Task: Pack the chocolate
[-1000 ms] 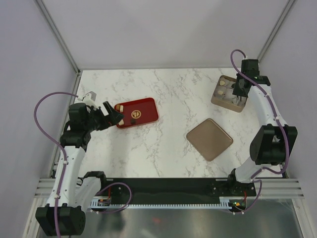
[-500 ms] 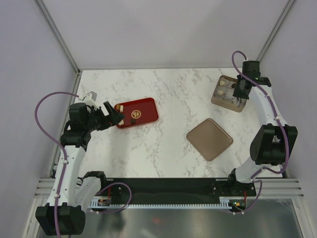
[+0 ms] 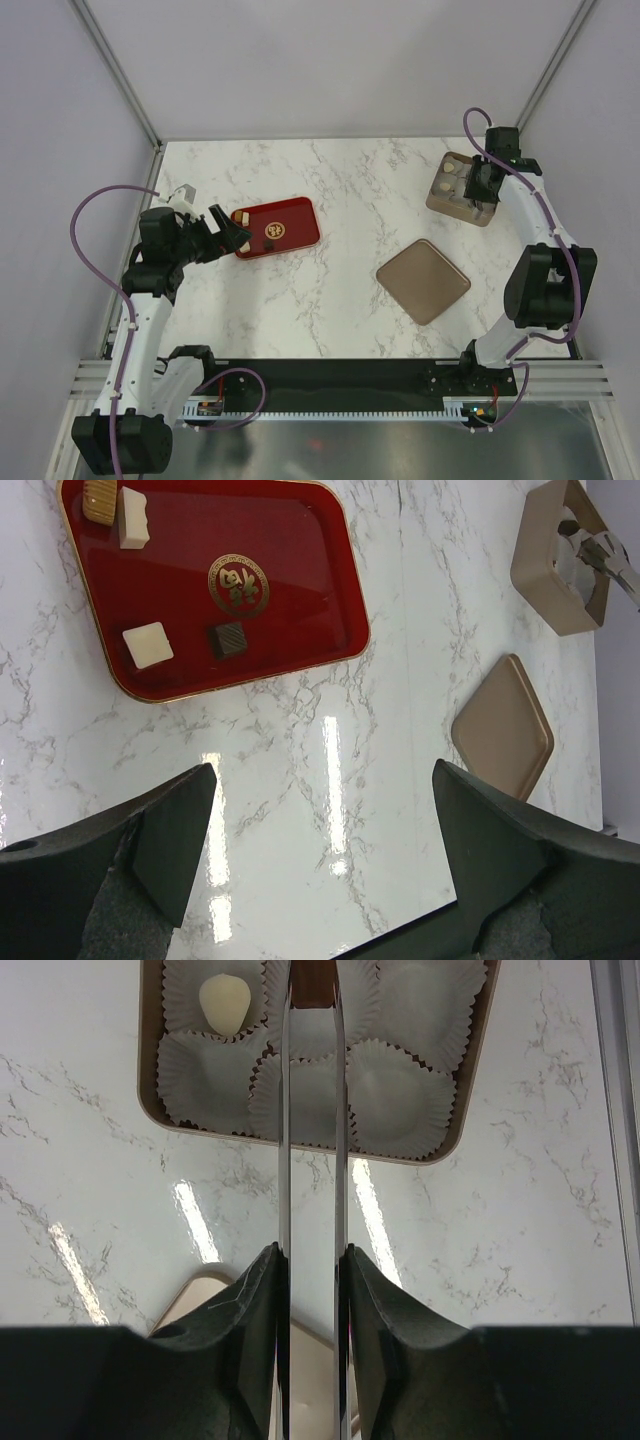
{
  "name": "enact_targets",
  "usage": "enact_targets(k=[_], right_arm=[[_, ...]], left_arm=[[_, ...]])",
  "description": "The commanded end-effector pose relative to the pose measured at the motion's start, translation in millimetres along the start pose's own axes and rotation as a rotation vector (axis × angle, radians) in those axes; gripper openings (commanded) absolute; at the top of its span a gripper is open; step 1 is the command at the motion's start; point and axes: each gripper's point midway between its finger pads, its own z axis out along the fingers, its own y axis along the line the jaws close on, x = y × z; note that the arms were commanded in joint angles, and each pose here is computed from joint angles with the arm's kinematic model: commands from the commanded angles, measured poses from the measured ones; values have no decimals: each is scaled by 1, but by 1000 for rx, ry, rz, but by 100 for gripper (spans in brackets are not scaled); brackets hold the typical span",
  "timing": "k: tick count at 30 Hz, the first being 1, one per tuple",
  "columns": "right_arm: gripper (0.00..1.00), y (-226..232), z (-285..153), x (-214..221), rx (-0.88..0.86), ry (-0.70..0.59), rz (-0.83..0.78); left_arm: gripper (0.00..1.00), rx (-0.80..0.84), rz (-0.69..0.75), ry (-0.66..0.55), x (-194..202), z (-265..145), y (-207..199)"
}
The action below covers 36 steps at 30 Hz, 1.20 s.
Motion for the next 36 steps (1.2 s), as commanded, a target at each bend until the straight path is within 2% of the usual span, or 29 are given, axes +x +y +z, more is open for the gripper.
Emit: enact_targets(k=[1, 20, 24, 36], right_arm=[[38, 8, 3, -10, -36, -38, 20], [42, 9, 20, 6, -31, 8, 23], [45, 7, 19, 3, -20, -1, 20], [44, 12, 13, -19, -33, -51, 23]], left_arm=[[97, 35, 33, -8, -4, 0, -6], [97, 33, 28, 0, -3, 2, -5], [97, 36, 25, 8, -3, 4, -6], [97, 32, 25, 10, -2, 4, -4]])
